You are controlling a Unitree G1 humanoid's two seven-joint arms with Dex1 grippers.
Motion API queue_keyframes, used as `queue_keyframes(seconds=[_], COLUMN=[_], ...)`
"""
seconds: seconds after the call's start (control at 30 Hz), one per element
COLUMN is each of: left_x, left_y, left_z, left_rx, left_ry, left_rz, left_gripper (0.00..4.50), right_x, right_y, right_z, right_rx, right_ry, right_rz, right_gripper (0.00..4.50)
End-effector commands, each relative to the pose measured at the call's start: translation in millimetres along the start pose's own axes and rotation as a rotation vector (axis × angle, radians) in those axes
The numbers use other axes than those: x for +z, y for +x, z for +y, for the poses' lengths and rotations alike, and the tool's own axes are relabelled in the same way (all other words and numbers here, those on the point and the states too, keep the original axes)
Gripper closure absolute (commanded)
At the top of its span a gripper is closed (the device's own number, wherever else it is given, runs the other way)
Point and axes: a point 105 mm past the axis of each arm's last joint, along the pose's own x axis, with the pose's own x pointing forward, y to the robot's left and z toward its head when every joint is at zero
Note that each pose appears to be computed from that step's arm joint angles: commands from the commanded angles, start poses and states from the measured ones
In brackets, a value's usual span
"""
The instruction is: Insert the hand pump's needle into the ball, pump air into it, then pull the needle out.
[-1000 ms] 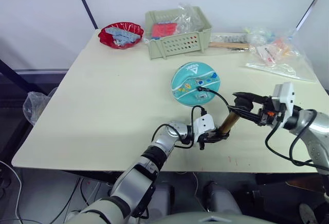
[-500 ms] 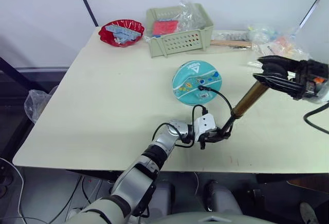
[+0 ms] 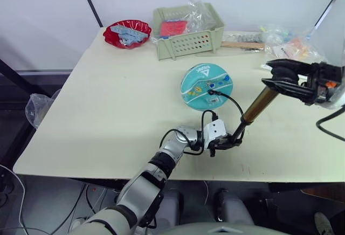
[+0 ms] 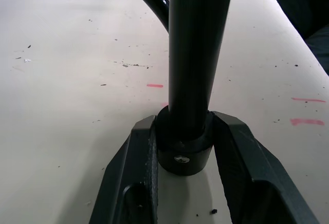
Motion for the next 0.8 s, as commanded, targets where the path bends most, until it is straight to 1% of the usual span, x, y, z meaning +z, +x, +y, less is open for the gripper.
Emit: queue_keyframes(seconds=[0.03, 0.13, 0.3, 0.47, 0.63, 0.7, 0.8], left_x=[-56.7, -57.0, -58.0, -58.1, -57.8, -57.6, -57.9], left_y=[-10.9, -11.1, -11.6, -11.8, -12.0, -12.1, -12.3], left_z=[-18.8, -18.9, -19.5, -19.6, -19.2, -18.3, -18.1], left_rx=[-0.026, -0.023, -0.021, -0.020, -0.020, -0.019, -0.021], left_ry=[-0.117, -0.117, -0.117, -0.116, -0.114, -0.115, -0.112], left_rz=[0.189, 0.190, 0.192, 0.192, 0.193, 0.194, 0.197], left_gripper=[3.43, 3.43, 3.43, 3.43, 3.43, 3.43, 3.43], right_x=[-27.6, -56.2, -95.9, -128.0, -135.1, -129.4, -105.3], right_y=[4.8, 4.4, 3.2, -1.3, -1.9, -1.0, 0.6], right_z=[7.0, 15.7, 28.7, 31.1, 31.1, 26.8, 17.9], right_rx=[-0.006, -0.006, -0.012, -0.073, -0.082, -0.098, -0.108], right_ry=[0.005, 0.051, 0.077, 0.085, 0.077, 0.076, 0.047], right_rz=[0.062, 0.102, 0.166, 0.217, 0.224, 0.194, 0.119], right_gripper=[2.71, 2.71, 2.71, 2.71, 2.71, 2.71, 2.71])
